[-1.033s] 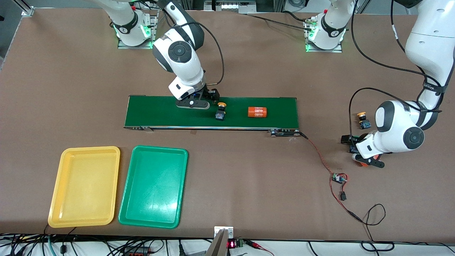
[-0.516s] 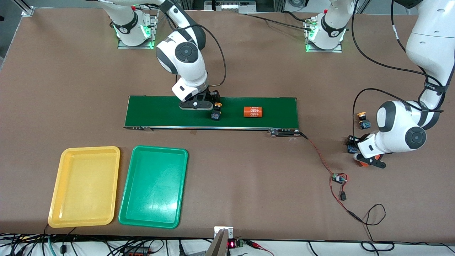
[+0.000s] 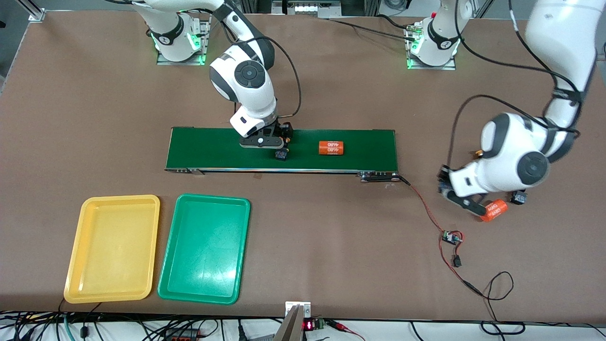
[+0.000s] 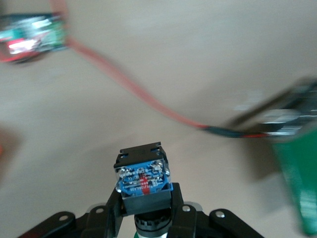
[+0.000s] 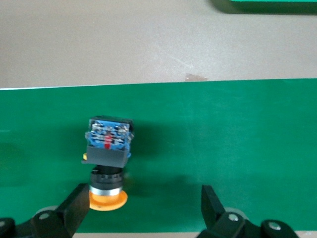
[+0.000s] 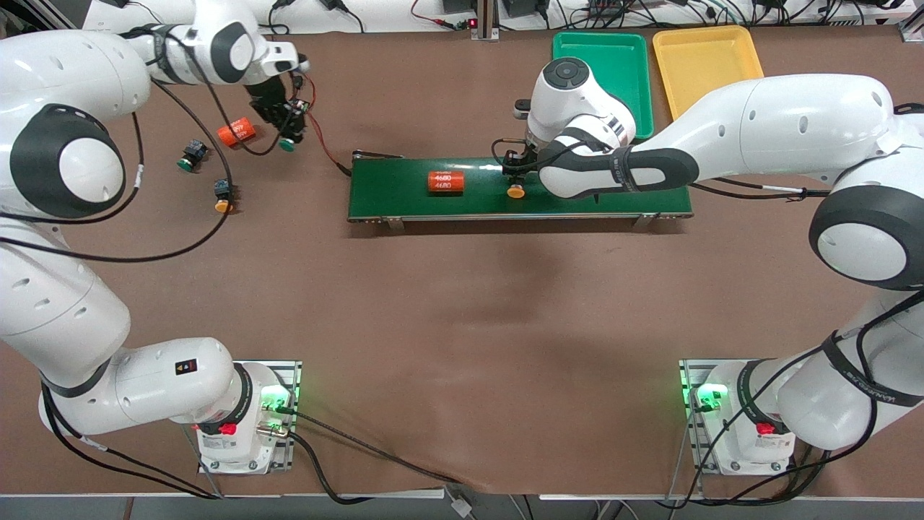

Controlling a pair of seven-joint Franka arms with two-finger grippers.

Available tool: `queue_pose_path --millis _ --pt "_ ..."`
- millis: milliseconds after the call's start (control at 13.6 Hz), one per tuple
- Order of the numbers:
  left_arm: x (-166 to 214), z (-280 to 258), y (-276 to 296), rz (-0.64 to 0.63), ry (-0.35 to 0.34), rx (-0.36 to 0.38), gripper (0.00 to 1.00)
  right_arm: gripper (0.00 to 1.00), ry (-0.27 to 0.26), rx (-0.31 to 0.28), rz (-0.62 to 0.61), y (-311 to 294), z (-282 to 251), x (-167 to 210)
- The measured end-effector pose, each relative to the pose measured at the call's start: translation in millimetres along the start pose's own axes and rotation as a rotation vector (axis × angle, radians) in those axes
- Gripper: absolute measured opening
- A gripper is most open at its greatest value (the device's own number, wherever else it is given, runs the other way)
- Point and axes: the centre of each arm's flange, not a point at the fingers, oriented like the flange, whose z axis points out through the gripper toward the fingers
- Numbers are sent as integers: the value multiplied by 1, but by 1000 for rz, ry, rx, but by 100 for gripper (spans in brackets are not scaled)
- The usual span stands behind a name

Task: Sort buttons by color to trays
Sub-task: 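Place the green button on the belt while the right gripper grasps the yellow button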

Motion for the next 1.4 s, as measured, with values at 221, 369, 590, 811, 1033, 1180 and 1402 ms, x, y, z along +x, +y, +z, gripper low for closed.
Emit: queue_pose_path --millis 221,369,590,811,1033,1180,1402 --pt "-1 6 86 -69 -27 -36 41 100 9 16 0 -2 3 1" --pt "-3 17 145 -110 -55 -18 41 100 8 20 2 -1 9 2" --pt "-15 39 195 -129 -77 8 41 100 12 22 12 4 17 8" --pt "-27 67 196 -139 -51 8 41 99 22 25 17 9 26 14" --pt "-30 77 195 -141 -32 6 41 71 30 26 14 14 33 20" --pt "-29 76 195 -141 -23 6 45 49 29 25 9 16 35 21" --pt "-24 62 194 -142 9 8 74 44 43 22 5 21 30 32"
